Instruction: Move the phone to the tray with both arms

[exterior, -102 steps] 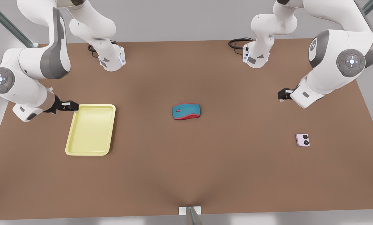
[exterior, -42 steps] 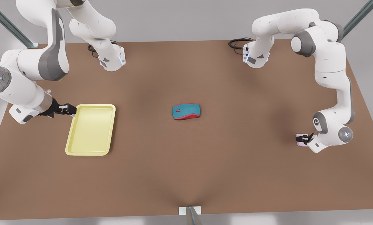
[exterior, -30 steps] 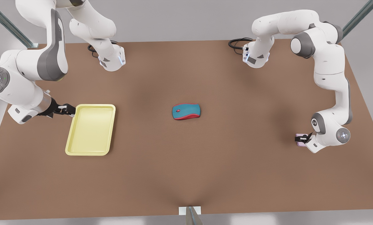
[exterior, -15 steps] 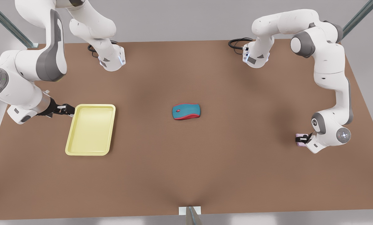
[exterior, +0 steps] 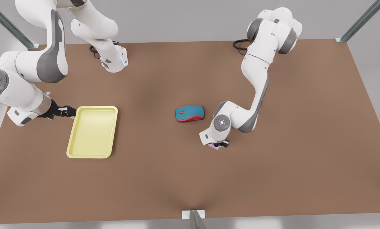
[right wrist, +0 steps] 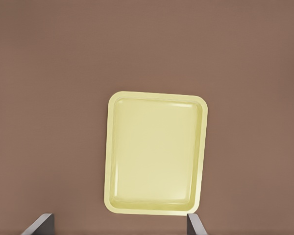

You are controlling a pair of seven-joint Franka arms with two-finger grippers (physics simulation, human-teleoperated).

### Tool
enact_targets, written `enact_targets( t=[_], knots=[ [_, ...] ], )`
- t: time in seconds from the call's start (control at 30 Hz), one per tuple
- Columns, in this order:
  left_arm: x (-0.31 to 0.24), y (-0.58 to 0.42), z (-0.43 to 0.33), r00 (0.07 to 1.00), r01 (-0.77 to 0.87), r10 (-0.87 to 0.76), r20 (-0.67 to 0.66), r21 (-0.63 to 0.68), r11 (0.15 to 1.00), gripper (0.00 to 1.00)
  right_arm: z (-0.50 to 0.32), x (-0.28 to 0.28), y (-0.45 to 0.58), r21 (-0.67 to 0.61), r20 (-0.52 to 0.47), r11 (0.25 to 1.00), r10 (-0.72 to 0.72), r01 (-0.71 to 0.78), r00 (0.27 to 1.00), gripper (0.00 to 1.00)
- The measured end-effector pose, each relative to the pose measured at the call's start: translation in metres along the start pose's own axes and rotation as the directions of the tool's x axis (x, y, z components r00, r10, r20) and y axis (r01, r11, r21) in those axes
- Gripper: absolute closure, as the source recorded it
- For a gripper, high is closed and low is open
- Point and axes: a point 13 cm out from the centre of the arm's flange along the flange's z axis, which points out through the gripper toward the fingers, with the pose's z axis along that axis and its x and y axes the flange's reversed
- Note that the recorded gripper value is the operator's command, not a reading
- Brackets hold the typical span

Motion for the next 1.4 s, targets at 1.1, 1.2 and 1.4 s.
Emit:
enact_targets(
  t=[1.1,1.2,1.4],
  knots=[
    [0.196,0.180,-0.376,0.833,0.515,-0.499,-0.237,0.004,0.857,0.00,0.157,-0.044,0.316,-0.098,-0.136,0.983,-0.166,0.153,0.977,0.00],
    [0.202,0.176,-0.368,0.855,0.457,-0.433,-0.286,0.016,0.890,0.00,0.192,-0.048,0.361,-0.103,-0.109,0.991,-0.100,0.088,0.989,0.00],
    [0.206,0.171,-0.361,0.888,0.366,-0.332,-0.320,0.053,0.929,0.00,0.228,-0.063,0.424,-0.153,-0.024,0.986,0.060,-0.063,0.998,0.00]
  ],
)
